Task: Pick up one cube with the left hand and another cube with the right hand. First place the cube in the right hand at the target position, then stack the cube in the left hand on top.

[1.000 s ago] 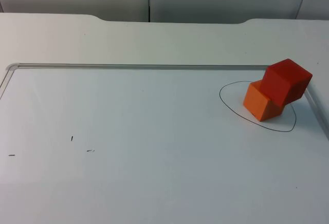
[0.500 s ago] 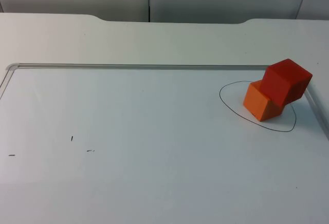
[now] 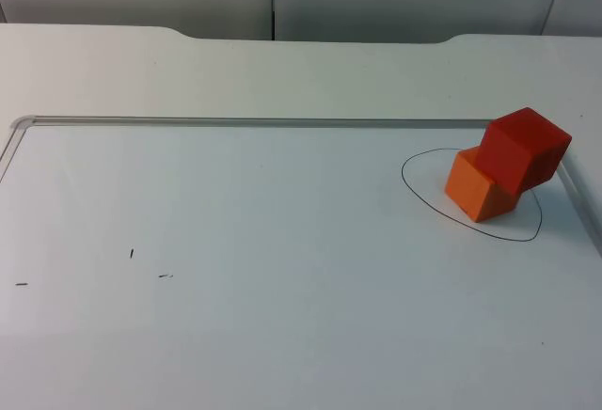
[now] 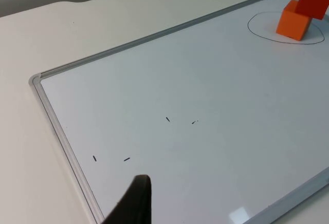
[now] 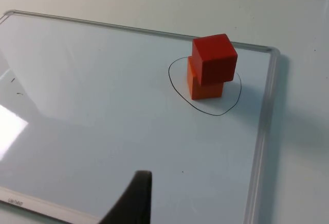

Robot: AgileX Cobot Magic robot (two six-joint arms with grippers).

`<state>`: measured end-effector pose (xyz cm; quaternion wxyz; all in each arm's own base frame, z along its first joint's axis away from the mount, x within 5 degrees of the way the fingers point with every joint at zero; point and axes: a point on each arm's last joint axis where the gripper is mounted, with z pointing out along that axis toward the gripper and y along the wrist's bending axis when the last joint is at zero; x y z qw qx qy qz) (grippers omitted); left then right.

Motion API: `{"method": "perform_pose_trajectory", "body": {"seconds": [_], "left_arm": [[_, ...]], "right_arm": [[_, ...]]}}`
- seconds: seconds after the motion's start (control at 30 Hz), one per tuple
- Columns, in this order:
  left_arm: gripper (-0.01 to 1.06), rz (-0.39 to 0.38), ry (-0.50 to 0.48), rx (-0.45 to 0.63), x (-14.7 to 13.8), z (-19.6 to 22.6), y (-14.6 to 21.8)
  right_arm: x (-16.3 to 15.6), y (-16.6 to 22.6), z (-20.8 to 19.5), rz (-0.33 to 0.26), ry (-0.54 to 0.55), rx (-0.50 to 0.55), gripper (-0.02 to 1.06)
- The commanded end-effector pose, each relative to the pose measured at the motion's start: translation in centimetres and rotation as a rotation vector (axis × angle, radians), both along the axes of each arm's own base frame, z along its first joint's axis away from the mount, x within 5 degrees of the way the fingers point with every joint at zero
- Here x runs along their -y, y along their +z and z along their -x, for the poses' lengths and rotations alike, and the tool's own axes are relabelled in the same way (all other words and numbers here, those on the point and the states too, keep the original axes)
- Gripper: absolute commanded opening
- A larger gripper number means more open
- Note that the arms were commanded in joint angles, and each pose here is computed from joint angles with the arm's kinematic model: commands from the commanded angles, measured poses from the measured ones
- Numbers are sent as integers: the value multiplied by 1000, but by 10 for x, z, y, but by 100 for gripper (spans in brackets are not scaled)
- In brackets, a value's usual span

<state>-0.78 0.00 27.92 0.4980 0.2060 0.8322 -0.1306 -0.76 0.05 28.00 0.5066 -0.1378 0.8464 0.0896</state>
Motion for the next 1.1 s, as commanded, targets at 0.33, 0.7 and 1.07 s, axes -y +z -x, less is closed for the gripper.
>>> {"method": "perform_pose_trajectory", "body": {"seconds": [0.33,0.7,1.07], "left_arm": [[105,6,-6,10,0,0,0],[105,6,-6,10,0,0,0],[105,6,-6,10,0,0,0]], "right_arm": [[0,-1,0,-7,-1,11,105],[-3,-1,0,-20,-143,9,105],[-5,-1,-1,-23,-346,10,105]]}}
